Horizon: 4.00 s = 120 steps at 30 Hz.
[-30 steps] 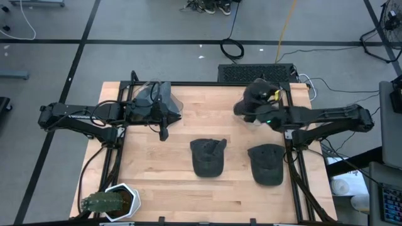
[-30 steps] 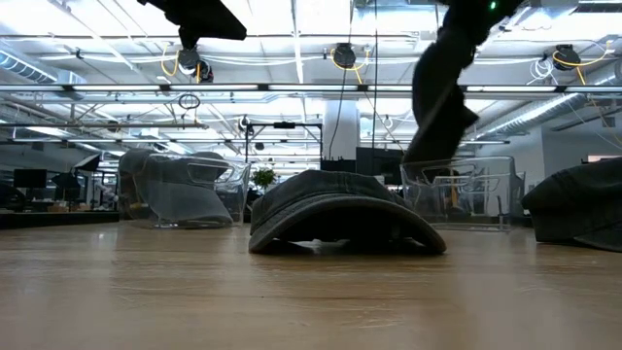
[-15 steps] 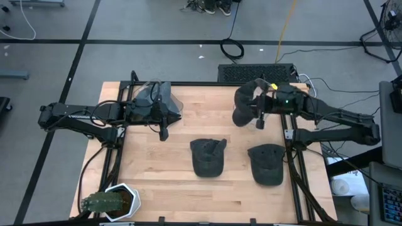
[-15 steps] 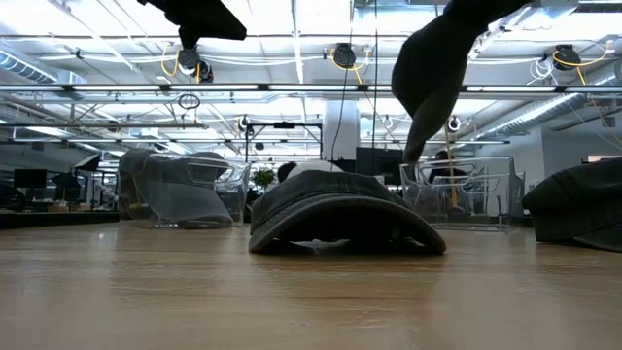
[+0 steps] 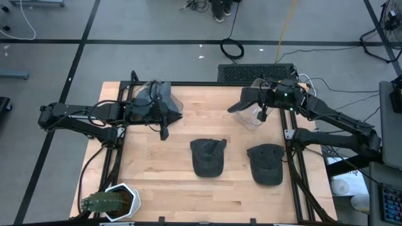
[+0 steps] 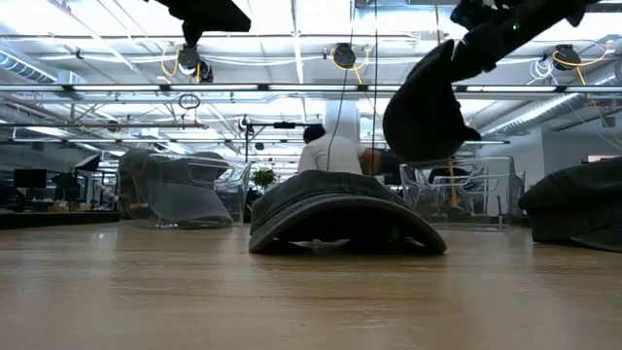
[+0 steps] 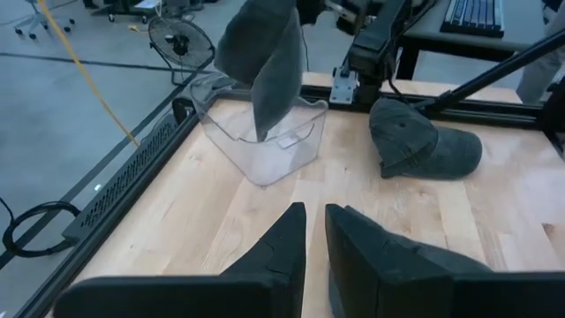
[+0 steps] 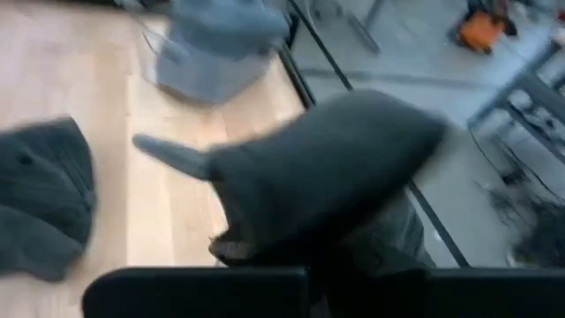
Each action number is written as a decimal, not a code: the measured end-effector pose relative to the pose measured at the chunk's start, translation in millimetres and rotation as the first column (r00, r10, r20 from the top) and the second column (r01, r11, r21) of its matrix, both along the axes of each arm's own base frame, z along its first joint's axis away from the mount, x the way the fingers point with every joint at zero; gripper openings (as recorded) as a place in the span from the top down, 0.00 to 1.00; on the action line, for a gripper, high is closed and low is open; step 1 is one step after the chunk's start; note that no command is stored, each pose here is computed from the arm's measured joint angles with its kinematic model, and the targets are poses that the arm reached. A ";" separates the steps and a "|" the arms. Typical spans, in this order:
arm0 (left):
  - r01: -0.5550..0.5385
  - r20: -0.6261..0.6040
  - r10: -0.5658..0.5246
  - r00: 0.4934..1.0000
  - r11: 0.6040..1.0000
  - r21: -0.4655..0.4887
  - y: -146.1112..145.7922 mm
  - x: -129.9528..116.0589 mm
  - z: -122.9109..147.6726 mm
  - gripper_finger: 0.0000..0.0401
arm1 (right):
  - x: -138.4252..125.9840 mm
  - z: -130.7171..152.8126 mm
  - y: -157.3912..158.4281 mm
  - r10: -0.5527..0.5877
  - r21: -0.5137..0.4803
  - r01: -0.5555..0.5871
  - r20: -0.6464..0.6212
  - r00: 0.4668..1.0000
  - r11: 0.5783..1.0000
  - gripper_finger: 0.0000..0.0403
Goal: Pick & Place hat
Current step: Put the left black cap into the right transparent bin
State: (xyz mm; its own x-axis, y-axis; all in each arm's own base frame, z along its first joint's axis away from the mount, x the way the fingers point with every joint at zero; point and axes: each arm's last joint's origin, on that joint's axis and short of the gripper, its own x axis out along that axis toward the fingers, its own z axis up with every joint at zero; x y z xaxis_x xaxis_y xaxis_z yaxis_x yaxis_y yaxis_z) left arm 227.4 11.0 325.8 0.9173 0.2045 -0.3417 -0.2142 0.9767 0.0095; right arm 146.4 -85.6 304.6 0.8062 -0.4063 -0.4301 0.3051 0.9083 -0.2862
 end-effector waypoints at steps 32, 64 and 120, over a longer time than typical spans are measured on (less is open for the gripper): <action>-0.033 0.147 0.069 0.987 0.971 -0.235 3.3 56.3 -22.2 0.85 | 20.2 35.5 -25.6 0.631 -0.203 -0.614 0.442 0.638 0.763 1.00; 0.478 0.463 -0.206 0.862 0.637 -0.605 23.6 125.5 -57.3 0.46 | 49.4 62.4 22.6 0.827 -0.494 -0.699 0.497 0.262 0.518 1.00; 0.607 0.518 -0.342 0.784 0.595 -0.526 3.9 124.8 -50.6 0.77 | 89.3 31.3 18.4 0.730 -0.422 -0.604 0.495 0.472 0.676 1.00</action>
